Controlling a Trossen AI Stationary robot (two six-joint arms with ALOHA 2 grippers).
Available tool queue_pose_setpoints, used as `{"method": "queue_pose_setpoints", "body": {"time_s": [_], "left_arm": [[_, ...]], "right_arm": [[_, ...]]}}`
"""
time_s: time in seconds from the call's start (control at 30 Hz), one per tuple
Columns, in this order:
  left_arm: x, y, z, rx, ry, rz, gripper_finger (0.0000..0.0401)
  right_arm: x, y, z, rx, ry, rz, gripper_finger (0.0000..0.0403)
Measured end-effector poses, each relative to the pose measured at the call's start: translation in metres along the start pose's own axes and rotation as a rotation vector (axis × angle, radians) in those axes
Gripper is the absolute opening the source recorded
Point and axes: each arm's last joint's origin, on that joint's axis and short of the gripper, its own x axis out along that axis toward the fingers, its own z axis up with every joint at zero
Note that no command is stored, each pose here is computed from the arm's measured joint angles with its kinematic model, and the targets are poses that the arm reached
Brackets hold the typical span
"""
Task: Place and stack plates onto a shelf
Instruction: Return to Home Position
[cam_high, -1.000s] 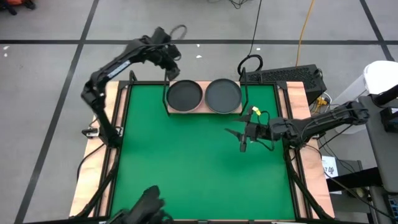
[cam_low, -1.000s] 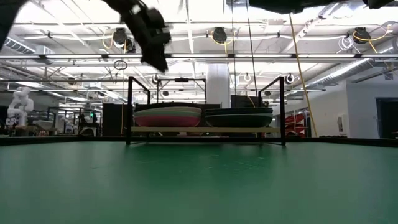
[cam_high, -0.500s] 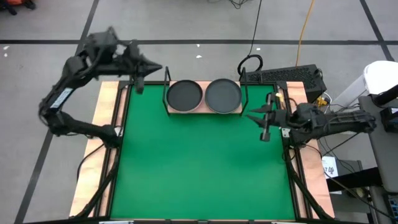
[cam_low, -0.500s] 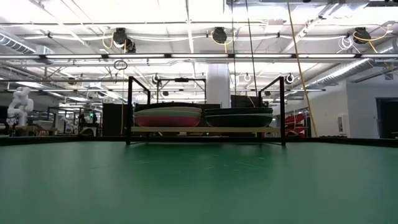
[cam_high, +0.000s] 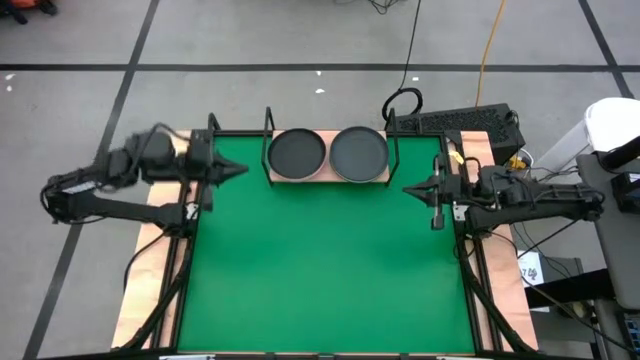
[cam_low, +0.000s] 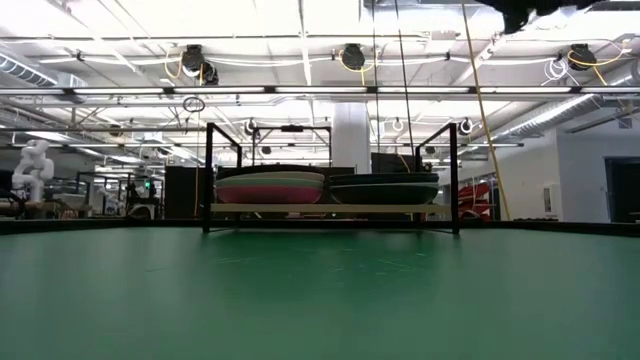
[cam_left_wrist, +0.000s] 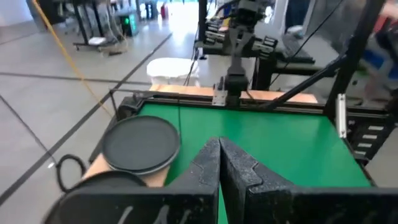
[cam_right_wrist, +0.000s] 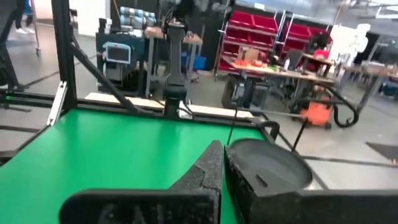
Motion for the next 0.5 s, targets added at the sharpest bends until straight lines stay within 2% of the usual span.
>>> {"method": "queue_pose_setpoints", "body": {"time_s": [0.2,0.33,0.5], "left_arm": [[-0.002,-0.011,-0.068,-0.03,-0.173,-0.073,0.0001],[0.002,-0.014,-0.107,-0.028,-0.246,-0.105,0.0001],[0.001,-0.015,-0.133,-0.025,-0.339,-0.11,0.0001]], "right_arm": [[-0.014,0.004,-0.014,0.048,-0.116,0.12,0.0],[-0.019,0.007,-0.043,0.076,-0.167,0.094,0.0],[-0.022,0.01,-0.069,0.125,-0.257,0.077,0.0]]}}
